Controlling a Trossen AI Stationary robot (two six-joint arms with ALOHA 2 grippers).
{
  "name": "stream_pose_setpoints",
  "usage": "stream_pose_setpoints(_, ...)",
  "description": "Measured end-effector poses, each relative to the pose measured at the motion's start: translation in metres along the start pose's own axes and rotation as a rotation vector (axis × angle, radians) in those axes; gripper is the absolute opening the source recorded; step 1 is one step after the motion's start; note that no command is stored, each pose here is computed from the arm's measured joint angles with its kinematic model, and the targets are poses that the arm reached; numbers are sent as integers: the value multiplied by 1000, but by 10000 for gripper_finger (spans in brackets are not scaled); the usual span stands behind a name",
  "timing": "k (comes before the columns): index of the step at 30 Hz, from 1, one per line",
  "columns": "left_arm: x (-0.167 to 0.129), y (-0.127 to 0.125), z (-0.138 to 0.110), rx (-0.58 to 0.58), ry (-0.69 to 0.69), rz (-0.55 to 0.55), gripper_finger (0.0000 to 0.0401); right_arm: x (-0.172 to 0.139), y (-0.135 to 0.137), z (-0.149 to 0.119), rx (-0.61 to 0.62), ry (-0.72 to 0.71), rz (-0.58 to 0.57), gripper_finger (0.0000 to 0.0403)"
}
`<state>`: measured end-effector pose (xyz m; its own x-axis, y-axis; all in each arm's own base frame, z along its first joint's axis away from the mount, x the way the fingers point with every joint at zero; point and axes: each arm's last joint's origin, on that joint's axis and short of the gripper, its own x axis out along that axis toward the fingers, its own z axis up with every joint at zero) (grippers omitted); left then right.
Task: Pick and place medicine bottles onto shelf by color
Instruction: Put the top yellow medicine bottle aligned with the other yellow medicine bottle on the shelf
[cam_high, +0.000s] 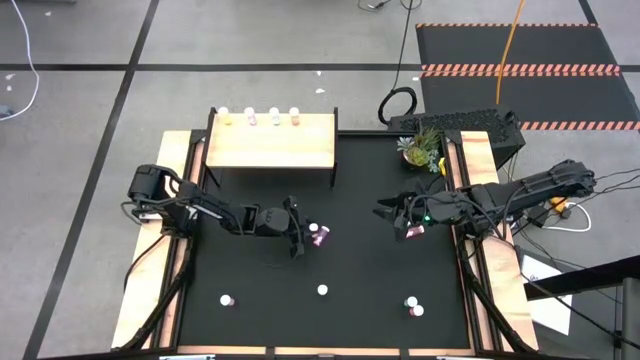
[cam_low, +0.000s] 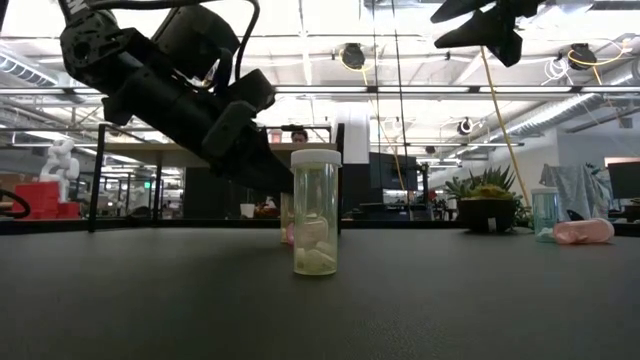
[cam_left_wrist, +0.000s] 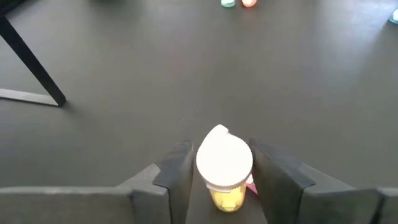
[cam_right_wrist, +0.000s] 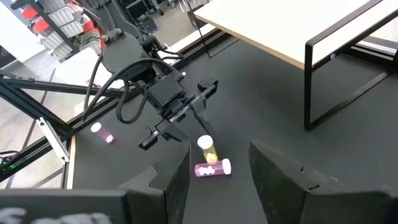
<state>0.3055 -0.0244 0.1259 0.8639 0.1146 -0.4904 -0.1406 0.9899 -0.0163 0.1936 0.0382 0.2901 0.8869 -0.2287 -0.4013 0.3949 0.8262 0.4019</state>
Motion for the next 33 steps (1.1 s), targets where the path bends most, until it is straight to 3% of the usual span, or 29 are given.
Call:
stream_pose_setpoints(9, -1, 0, 4, -47, -10, 1, 125, 0, 0, 0, 0, 0, 0, 155)
stream_pose_setpoints(16, -32, 2, 50, -75, -10, 67, 130, 0, -1, 1, -19, -3, -4, 155)
stream_pose_setpoints(20, -74, 13, 81, -70, 17, 174, 130, 2, -5, 4, -39, -12, -25, 155)
stream_pose_setpoints(25, -136, 41, 100, -123, -11, 355, 131, 7, -12, 10, -60, -11, -21, 155)
stream_pose_setpoints(33, -218, 93, 95, -202, -58, 721, 131, 13, -28, 21, -95, 0, -35, 155)
